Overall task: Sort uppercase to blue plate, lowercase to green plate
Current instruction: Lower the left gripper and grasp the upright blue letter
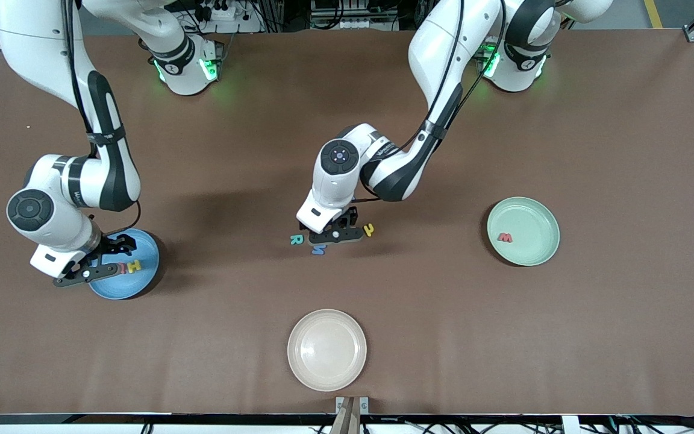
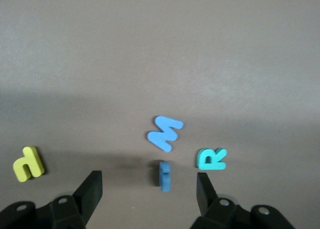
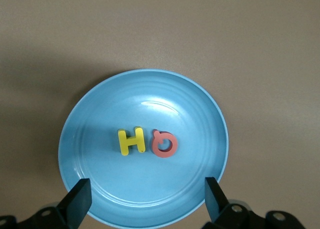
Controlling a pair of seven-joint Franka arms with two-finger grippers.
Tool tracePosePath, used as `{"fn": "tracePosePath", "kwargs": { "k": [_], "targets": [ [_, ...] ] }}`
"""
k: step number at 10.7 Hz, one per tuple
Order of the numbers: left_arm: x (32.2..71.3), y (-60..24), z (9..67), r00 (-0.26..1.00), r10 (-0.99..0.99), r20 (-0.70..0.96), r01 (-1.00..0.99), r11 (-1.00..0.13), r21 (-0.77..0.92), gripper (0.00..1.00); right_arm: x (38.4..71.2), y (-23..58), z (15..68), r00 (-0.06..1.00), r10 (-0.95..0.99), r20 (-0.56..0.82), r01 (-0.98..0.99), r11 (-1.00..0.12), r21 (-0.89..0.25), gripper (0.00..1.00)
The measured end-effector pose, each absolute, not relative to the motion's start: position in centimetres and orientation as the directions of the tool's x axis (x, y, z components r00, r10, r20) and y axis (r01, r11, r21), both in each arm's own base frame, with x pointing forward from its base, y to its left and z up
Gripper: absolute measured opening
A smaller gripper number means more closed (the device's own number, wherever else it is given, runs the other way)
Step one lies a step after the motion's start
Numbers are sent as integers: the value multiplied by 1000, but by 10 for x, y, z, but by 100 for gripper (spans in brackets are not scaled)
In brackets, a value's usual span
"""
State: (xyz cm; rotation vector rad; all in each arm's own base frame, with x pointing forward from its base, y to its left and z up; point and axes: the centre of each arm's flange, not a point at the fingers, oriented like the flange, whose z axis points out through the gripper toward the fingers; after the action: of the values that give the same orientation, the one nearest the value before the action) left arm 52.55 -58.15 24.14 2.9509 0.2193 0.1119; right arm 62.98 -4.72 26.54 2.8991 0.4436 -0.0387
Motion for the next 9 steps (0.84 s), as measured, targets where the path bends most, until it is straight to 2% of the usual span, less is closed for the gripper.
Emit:
{"fn": "tracePosePath", "kwargs": {
  "k": [6,9],
  "targets": [
    [514,-602,195,985,157,69,145,-977,155,83,630,-47,264,959,279,-51,284,-940,188,100],
    [510,-606,185,987,147,71,136,-980,143,78,629,-47,264,959,278,-52,283,-941,187,100]
  ]
}}
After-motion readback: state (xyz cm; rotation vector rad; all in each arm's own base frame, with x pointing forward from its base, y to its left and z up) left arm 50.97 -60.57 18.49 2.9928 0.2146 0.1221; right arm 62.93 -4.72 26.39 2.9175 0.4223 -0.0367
